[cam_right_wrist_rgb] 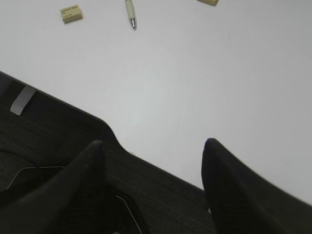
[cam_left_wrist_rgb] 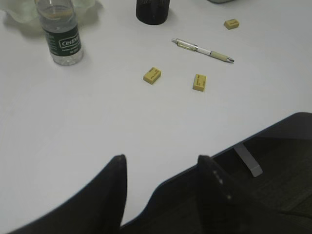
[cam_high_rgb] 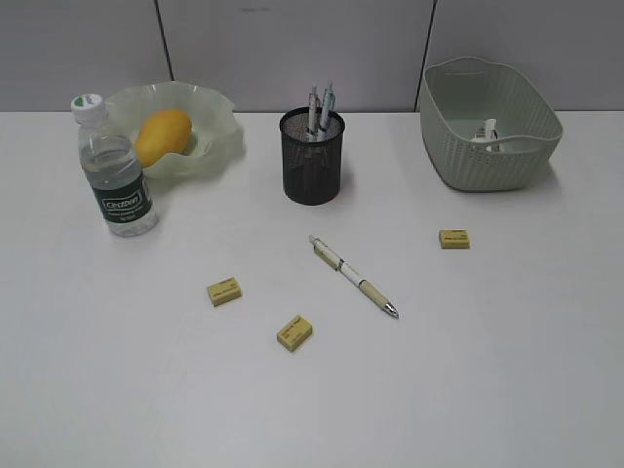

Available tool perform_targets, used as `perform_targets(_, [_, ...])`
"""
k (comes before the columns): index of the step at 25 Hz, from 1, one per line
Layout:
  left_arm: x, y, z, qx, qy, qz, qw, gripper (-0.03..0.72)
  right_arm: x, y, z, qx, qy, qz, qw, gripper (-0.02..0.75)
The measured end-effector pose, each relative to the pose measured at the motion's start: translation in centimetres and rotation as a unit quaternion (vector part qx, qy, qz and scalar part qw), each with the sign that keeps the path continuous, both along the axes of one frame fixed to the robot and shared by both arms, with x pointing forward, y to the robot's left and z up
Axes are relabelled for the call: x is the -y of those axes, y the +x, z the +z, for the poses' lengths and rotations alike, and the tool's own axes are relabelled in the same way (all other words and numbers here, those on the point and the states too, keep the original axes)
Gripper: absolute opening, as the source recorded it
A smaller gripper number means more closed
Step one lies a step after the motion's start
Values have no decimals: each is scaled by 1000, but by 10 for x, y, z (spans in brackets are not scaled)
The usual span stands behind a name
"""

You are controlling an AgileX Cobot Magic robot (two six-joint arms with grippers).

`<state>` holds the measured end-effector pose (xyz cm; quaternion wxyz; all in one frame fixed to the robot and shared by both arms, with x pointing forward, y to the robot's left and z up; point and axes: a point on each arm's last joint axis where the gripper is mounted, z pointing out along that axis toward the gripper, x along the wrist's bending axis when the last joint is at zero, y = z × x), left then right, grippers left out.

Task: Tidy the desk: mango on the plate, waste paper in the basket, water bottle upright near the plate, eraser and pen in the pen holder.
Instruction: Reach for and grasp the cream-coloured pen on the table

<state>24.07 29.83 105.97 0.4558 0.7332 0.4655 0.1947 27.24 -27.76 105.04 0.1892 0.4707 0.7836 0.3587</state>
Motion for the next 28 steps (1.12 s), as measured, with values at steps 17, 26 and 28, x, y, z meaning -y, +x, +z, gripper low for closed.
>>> perform_targets(17, [1, 0, 0, 4, -1, -6, 1000, 355, 0, 0, 0, 0, 0, 0, 1000, 491])
perform_targets(26, [1, 0, 0, 4, -1, -6, 1000, 355, 0, 0, 0, 0, 0, 0, 1000, 491])
perform_targets(28, [1, 0, 0, 4, -1, -6, 1000, 355, 0, 0, 0, 0, 0, 0, 1000, 491])
